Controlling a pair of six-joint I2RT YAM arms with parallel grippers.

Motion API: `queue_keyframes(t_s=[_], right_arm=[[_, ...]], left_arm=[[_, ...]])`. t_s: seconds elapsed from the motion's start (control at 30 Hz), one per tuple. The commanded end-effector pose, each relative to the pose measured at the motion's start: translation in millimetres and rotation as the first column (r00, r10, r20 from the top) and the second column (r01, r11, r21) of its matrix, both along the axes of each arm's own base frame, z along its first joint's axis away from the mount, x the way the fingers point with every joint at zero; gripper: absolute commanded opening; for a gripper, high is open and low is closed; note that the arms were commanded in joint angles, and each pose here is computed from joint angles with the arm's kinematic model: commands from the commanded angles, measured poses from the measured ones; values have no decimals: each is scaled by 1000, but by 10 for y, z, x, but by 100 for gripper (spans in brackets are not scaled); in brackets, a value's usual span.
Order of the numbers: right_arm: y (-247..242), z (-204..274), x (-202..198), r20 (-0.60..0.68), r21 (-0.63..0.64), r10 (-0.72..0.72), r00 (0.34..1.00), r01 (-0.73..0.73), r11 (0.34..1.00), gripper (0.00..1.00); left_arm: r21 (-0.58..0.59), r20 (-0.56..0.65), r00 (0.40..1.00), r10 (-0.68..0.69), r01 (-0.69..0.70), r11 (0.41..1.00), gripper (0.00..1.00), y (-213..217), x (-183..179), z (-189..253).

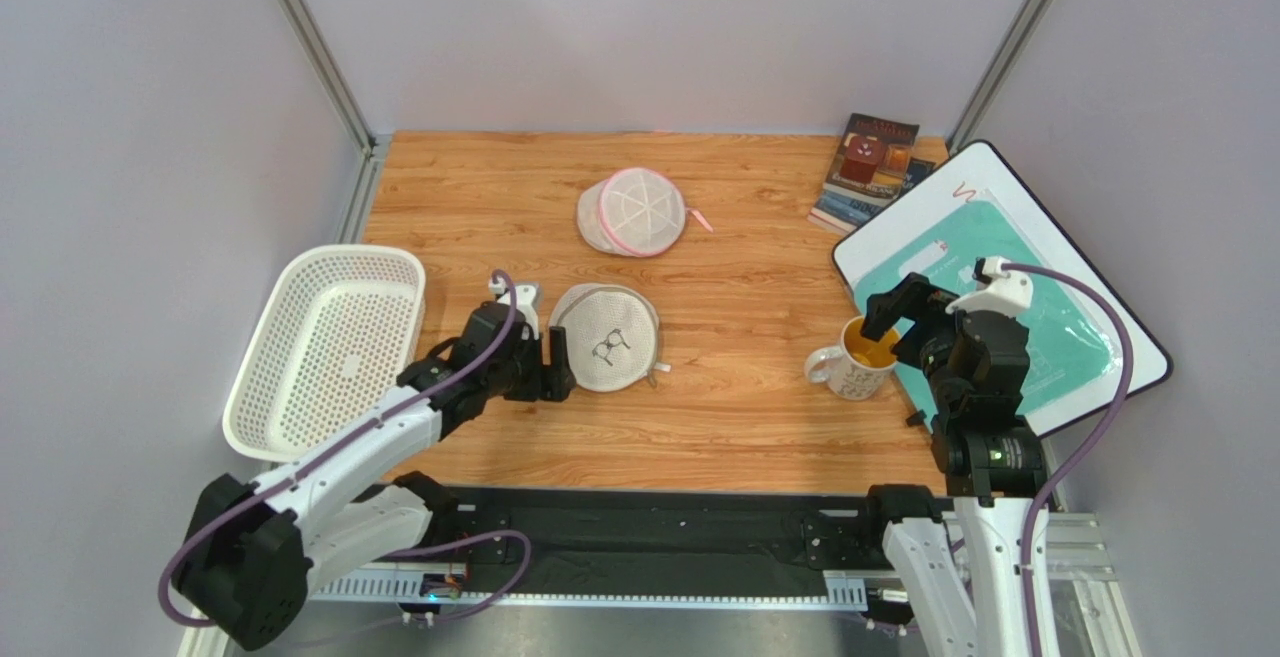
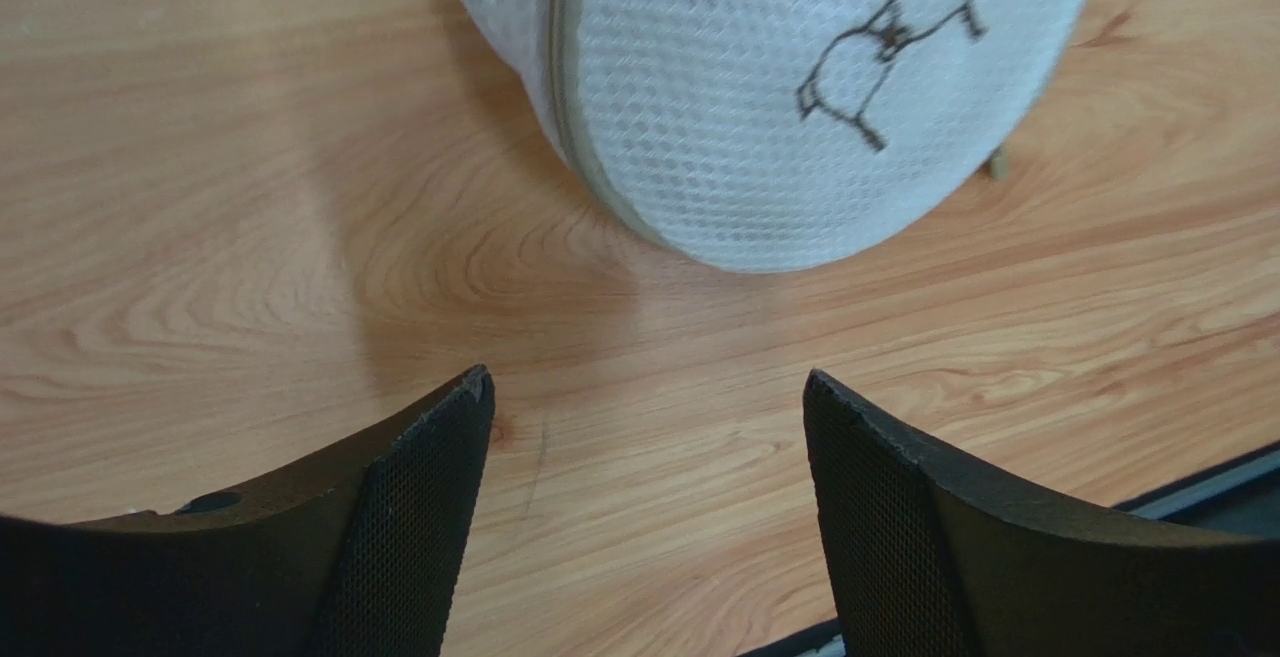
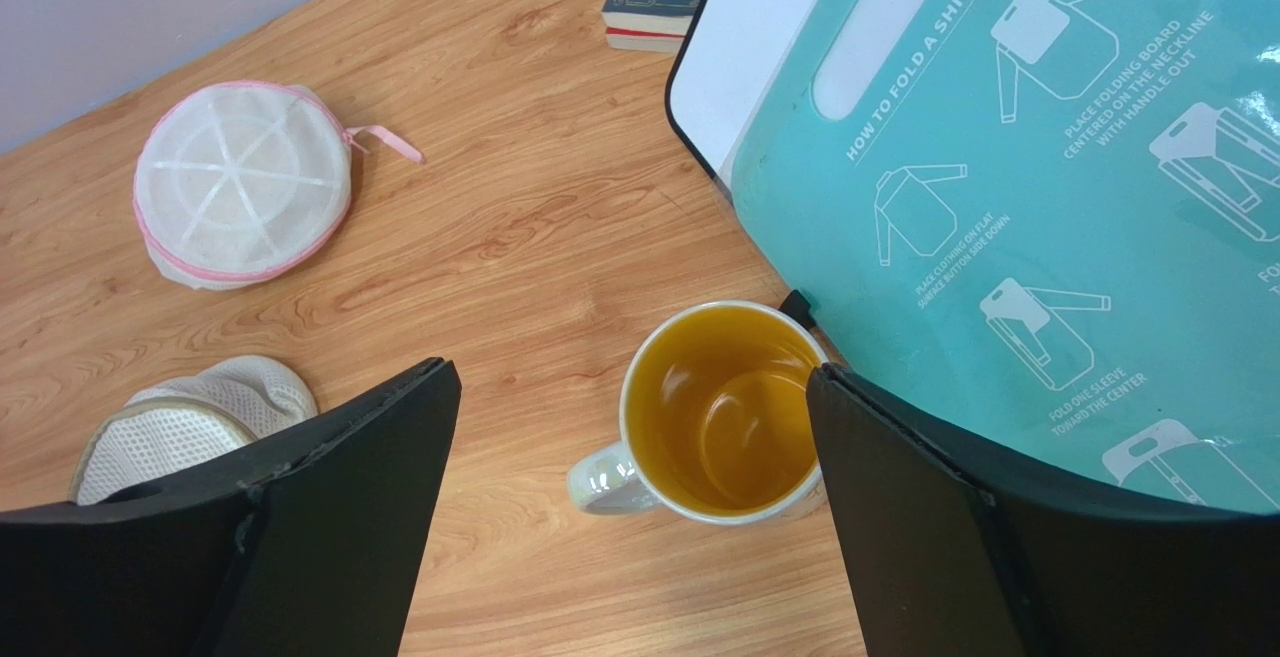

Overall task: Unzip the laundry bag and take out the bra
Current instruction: Pick up the laundry bag at the center of the board.

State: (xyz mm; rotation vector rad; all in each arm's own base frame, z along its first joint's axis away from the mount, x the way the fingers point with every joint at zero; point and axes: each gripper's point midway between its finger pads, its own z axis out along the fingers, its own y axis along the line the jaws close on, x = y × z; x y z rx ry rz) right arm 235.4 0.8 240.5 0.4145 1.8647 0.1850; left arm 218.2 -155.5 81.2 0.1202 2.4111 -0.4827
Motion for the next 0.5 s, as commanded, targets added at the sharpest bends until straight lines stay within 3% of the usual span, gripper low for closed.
queue_keyframes(t_s=[0.0, 0.2, 0.47], right_arm=[[73, 152, 2, 45, 1, 42, 998, -42, 999, 93], [164, 145, 36, 41, 11, 94, 995, -95, 995, 93], [501, 195, 145, 59, 38, 291, 955, -294, 955, 88]], left_arm=[[-138, 71, 995, 70, -59, 989, 84, -180, 280, 88], [-232, 52, 997, 52, -38, 972, 86, -343, 403, 10], [-198, -12, 994, 106, -107, 974, 84, -237, 541, -244]])
